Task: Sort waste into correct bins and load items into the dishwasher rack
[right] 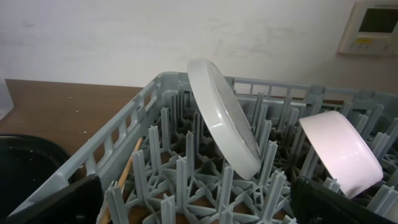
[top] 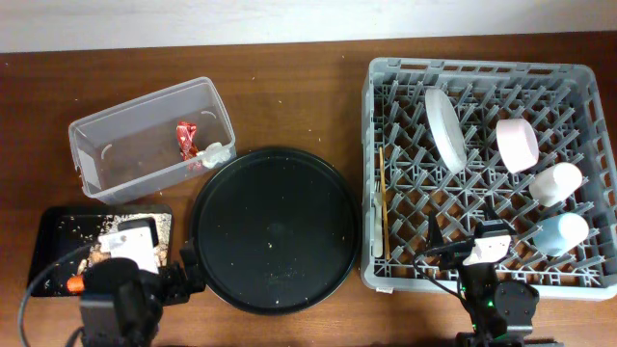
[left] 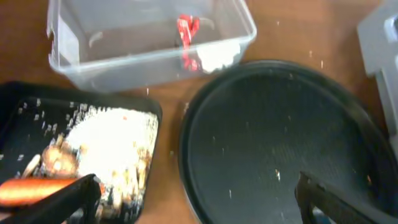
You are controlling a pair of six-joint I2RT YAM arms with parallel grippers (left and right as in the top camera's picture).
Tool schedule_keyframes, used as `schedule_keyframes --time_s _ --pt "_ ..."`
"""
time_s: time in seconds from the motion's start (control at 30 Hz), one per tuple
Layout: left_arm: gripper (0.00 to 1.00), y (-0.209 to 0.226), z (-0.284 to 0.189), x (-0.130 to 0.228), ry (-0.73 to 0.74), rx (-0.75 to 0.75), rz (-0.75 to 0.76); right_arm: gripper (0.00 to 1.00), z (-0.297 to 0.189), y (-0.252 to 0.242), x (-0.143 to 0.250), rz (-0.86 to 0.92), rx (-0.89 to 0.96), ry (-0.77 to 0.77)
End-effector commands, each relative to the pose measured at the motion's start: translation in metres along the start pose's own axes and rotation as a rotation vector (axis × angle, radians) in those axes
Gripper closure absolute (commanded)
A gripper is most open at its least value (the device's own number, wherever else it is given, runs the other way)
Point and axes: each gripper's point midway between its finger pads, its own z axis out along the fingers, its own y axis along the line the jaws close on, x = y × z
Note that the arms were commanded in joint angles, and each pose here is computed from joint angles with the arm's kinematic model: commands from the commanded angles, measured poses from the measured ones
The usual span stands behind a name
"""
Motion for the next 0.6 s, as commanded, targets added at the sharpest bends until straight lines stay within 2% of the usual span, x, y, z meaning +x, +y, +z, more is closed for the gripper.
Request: schedule_keyframes --time_s 0.0,0.3,0.47,0.5,0.57 --pt "0.01 0.005 0.021 0.012 -0.102 -0.005 -0.002 0.02 0.000 0.000 0.002 -0.007 0.003 0.002" --pt "0.01 -0.001 0.062 0.008 -0.475 0.065 -0.030 0.02 0.000 0.000 0.002 -0.007 0.003 0.003" --pt "0.01 -0.011 0.056 -0.010 -0.712 0.097 0.096 0.02 0.000 0.000 0.002 -0.007 0.003 0.002" --pt "0.01 -0.009 0.058 -0.010 -0.743 0.087 0.102 0.02 0.000 0.000 0.002 -0.007 0.003 0.002" --pt "0.01 -0.007 0.066 -0.003 -0.706 0.074 0.108 0.02 0.000 0.000 0.002 -0.007 0.003 0.002"
